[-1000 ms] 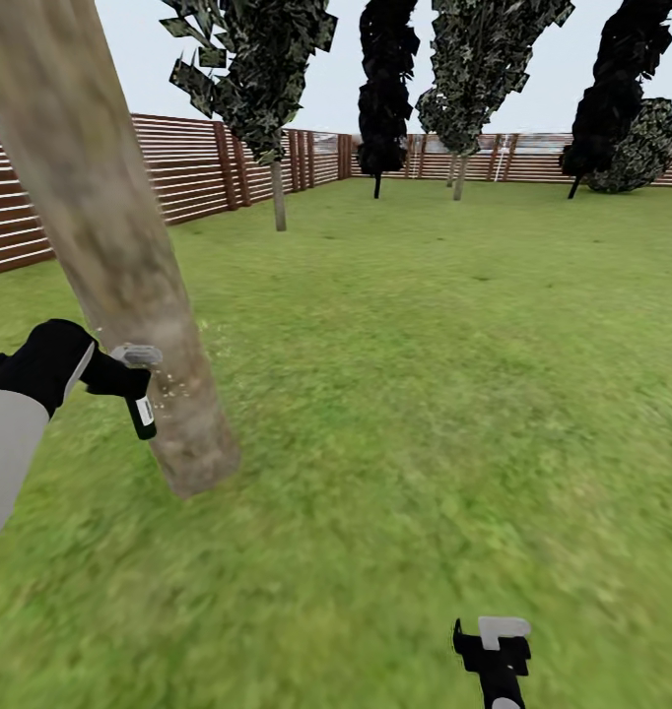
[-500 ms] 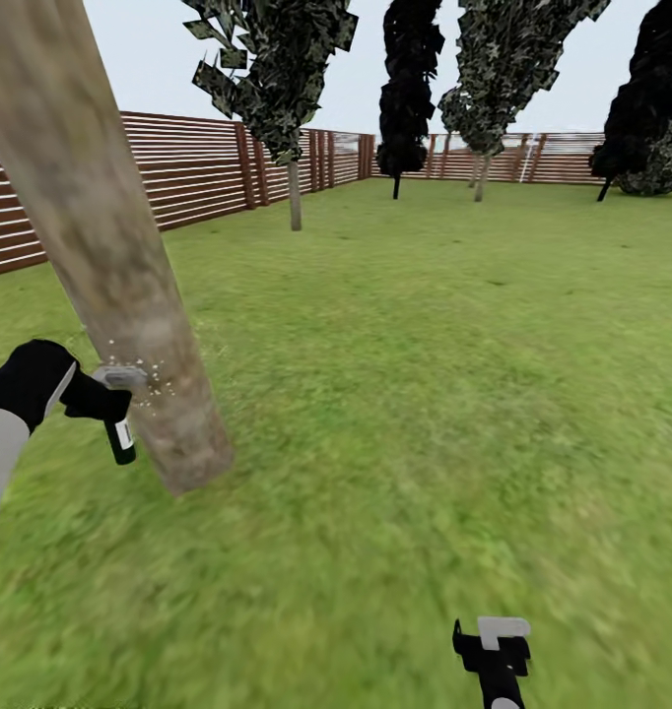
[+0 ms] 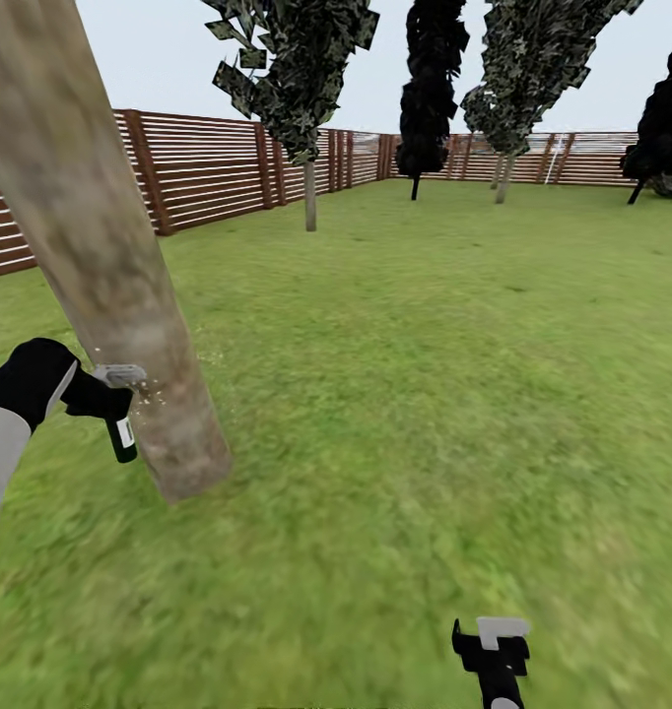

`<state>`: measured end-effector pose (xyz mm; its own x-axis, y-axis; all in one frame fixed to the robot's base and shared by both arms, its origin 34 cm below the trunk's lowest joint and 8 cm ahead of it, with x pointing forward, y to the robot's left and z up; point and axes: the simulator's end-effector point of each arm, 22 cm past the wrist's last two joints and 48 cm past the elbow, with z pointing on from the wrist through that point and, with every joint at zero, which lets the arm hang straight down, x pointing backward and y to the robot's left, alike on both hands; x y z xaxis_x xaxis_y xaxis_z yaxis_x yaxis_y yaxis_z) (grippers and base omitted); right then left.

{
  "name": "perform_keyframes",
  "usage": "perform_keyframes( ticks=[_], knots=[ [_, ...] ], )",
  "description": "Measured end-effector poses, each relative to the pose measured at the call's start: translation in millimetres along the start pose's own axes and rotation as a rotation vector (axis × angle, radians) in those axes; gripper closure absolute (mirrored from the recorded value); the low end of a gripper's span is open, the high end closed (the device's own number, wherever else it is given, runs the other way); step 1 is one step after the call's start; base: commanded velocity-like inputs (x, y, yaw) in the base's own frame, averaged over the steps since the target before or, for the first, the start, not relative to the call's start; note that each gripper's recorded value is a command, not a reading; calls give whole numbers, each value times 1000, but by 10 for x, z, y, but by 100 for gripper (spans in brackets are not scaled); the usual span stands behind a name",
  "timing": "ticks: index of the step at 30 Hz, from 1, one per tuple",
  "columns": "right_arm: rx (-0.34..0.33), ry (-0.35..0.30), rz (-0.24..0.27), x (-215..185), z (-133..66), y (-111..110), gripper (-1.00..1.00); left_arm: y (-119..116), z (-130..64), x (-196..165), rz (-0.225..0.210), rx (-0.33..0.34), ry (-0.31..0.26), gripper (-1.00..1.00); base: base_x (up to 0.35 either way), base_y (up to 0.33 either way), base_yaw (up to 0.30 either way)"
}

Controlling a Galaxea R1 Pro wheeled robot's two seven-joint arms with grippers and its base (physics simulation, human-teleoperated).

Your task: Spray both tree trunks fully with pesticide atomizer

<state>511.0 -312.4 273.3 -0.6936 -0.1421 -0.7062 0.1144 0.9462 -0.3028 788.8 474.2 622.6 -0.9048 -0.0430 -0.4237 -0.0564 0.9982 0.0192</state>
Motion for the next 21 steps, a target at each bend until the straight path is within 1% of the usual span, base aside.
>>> perform_keyframes(
  ticks=[4, 9, 18, 21],
  knots=[
    [0, 0, 0, -1, 0, 0, -100, -6, 1, 0, 1, 1, 0, 100, 8, -225, 232],
    [2, 0, -1, 2, 3, -14, -100, -9, -4, -9, 1, 2, -2, 100, 103, -266, 11],
    [1, 2, -2, 9, 1, -9, -100, -1, -5, -8, 0, 1, -2, 100, 226, -197, 0],
    [1, 1, -2, 5, 2, -10, -100, -1, -6, -8, 0, 1, -2, 100, 68, -257, 0]
  ],
)
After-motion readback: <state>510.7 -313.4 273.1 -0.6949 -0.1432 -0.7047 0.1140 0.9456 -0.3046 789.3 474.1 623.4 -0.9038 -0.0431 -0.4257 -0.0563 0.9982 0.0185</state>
